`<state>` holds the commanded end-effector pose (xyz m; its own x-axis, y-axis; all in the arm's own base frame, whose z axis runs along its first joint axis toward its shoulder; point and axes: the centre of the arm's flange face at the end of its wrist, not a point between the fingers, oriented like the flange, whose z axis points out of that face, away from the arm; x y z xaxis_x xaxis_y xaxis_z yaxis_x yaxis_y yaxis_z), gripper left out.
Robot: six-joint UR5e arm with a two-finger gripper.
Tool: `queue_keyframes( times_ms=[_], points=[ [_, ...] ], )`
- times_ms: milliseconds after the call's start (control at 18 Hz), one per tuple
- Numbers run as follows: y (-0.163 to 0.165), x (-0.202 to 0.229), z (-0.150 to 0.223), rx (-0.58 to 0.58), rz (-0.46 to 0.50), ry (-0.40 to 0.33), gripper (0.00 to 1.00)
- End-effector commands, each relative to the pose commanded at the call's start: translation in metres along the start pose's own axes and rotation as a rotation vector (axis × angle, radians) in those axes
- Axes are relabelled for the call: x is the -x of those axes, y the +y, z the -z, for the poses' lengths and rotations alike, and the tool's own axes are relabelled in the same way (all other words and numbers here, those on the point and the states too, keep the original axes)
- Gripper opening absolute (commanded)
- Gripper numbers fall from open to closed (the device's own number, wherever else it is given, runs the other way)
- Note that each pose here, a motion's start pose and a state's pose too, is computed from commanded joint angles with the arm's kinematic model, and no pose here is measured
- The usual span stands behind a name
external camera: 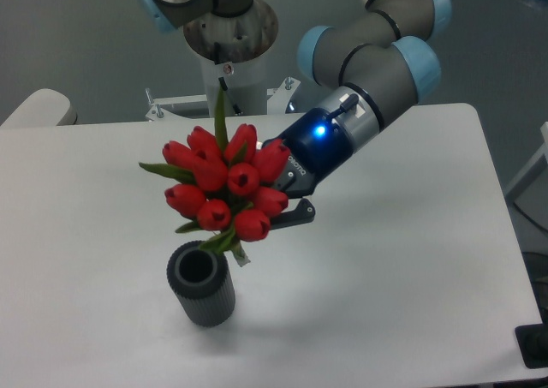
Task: Insert the flowers into the vase
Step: 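Align the tulip stems above the vase opening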
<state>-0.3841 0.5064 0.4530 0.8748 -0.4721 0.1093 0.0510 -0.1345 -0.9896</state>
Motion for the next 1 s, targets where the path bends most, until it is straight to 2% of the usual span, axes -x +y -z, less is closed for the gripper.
queue_keyframes(
  times_ms=[556, 1000],
  points=[
    [-0.003, -0.015, -0.024, -0.02, -0.023, 0.056, 0.21],
    [0.029, -0.018, -0.037, -0.017, -0.057, 0.077, 0.21]
  ],
)
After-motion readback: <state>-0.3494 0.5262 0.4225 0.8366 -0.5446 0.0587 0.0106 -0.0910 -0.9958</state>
